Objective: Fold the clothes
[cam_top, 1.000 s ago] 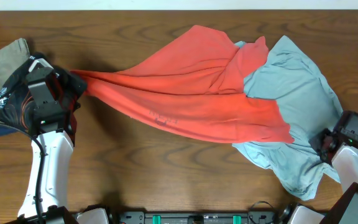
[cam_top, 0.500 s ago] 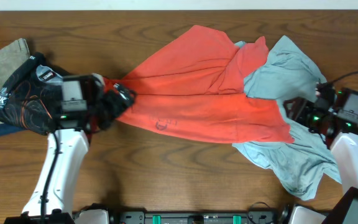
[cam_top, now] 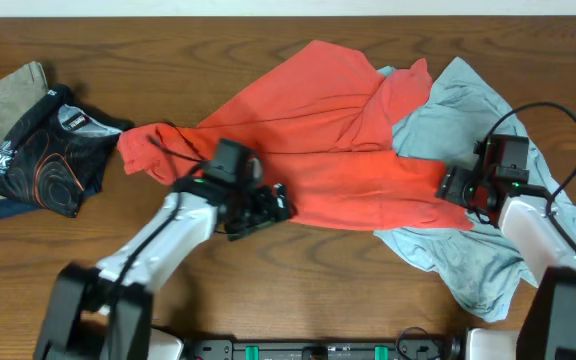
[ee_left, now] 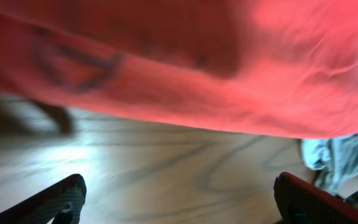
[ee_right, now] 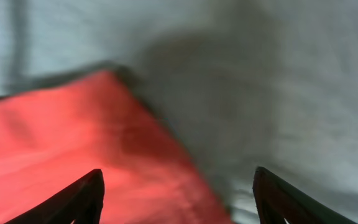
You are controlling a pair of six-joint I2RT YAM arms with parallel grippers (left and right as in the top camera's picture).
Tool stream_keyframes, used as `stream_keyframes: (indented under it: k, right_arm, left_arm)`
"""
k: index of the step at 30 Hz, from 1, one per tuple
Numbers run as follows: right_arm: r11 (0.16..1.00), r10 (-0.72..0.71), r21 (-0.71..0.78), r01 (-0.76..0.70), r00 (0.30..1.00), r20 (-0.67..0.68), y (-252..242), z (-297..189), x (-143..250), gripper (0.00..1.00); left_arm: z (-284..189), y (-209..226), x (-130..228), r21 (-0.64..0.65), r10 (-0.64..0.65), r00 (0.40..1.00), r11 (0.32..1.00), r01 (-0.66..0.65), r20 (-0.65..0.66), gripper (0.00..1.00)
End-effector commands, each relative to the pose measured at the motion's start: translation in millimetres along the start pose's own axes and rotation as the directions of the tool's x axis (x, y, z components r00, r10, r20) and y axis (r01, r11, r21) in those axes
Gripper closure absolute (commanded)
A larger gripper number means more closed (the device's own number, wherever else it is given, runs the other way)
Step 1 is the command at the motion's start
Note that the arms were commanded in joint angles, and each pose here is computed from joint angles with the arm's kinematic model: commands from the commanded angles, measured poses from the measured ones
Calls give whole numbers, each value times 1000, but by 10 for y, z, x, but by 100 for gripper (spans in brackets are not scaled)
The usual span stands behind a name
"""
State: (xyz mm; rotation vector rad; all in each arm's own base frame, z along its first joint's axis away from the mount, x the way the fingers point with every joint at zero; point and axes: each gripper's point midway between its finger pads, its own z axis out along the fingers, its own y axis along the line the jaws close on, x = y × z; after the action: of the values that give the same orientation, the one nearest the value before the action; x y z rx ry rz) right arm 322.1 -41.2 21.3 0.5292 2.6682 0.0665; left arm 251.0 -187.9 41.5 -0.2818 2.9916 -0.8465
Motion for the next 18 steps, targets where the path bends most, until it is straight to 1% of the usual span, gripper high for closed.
stream_keyframes:
  k: [1, 3, 7, 9, 10, 11, 12, 14, 15, 16, 17, 18]
  right_arm:
    - [994, 39, 104, -39, 999, 4, -164, 70, -1, 25]
    - [990, 38, 140, -37, 999, -2, -227, 103, 20, 25]
    - [969, 50, 243, -49, 999, -2, -411, 139, 49, 25]
    - [965, 52, 260, -48, 999, -9, -444, 162, 70, 25]
    - [964, 52, 262, -46, 999, -16, -450, 179, 86, 27]
    - [963, 53, 264, -45, 998, -22, -455, 193, 101, 29]
    - [963, 53, 266, -43, 998, -29, -461, 207, 115, 32]
    - [961, 55, 272, -41, 997, -47, -480, 248, 157, 46]
    - [959, 57, 280, -39, 997, -56, -499, 270, 180, 57]
    - [957, 59, 288, -38, 996, -66, -519, 291, 204, 64]
    - [955, 62, 295, -37, 995, -76, -541, 314, 230, 70]
    - [952, 67, 304, -38, 994, -86, -573, 331, 255, 74]
  left_arm:
    - [248, -41, 150, -13, -9, 998, 1000, 8, -57, 2]
    - [366, -113, 173, -3, 7, 998, 1000, -7, -63, 2]
    - [581, -306, 187, 41, 81, 995, 996, -79, -50, 2]
    - [649, -399, 173, 66, 107, 994, 992, -105, -35, 2]
    - [663, -437, 163, 77, 120, 992, 990, -118, -26, 2]
    - [664, -465, 141, 86, 128, 992, 988, -126, -14, 4]
    - [662, -485, 119, 92, 133, 991, 987, -132, -4, 13]
    - [650, -466, 28, 82, 129, 991, 988, -131, 31, 41]
    - [638, -428, -21, 70, 119, 992, 990, -122, 45, 60]
    - [627, -385, -51, 59, 106, 993, 992, -109, 51, 73]
    - [610, -333, -82, 49, 89, 995, 995, -91, 52, 85]
    - [589, -271, -112, 39, 67, 996, 997, -69, 52, 94]
